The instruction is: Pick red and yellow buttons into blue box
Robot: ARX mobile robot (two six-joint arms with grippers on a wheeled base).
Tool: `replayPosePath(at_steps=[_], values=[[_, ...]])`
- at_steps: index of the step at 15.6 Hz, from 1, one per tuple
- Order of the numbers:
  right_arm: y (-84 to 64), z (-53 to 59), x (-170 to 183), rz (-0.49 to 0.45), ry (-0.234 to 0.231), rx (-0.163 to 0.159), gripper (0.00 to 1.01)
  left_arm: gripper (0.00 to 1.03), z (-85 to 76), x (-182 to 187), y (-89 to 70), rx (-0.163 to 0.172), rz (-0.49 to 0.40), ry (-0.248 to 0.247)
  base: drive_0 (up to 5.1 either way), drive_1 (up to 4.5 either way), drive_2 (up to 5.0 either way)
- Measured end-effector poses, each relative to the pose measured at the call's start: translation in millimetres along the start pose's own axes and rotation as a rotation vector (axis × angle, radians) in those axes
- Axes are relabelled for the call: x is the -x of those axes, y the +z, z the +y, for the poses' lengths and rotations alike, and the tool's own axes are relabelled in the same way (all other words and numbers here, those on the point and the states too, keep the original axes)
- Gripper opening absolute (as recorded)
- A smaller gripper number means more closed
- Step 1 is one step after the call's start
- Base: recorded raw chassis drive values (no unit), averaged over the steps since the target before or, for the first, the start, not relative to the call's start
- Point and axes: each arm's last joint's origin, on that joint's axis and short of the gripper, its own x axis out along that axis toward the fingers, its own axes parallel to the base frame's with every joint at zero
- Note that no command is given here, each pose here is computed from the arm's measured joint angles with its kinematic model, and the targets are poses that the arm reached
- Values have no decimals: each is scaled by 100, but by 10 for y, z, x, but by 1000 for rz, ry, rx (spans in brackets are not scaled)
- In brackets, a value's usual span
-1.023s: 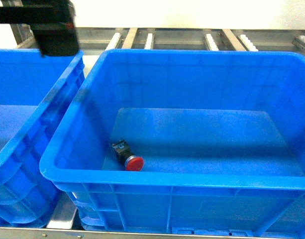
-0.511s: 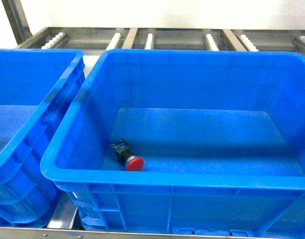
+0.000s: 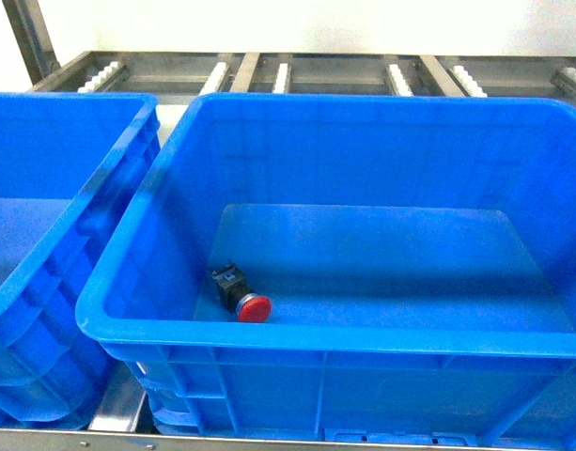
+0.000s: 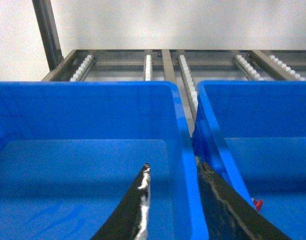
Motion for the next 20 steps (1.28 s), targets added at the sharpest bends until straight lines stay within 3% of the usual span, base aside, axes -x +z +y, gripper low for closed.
replayPosePath(at_steps=[6,8,9,10,15,17,18,20], values=[[-35,-1,4,-9,0,9,10,2,58,58,-54,2,-10,3,0,0,0],[-69,-1,3,-9,0,13,2,2,81,84,-79,0,-12,2,0,0,0],[-122,-2,3,-9,0,13,2,2,191,157,-145,-5,-16,-3,0,0,0],[-212,-4,7,-15,-1,13,2,2,191,197,-219,-5,-23,-4,0,0,0],[-212,-4,6,-14,-1,13,2,2,192,251,-219,-5,-28,-3,0,0,0],[-213,-4,6,-14,-1,13,2,2,193,344,-282,-5,16,-4,0,0,0],[-212,-3,6,-15,-1,13,2,2,192,358,-226,-5,-36,-4,0,0,0],[-211,-3,6,-16,0,13,2,2,193,356,-263,-5,-7,-3,0,0,0]])
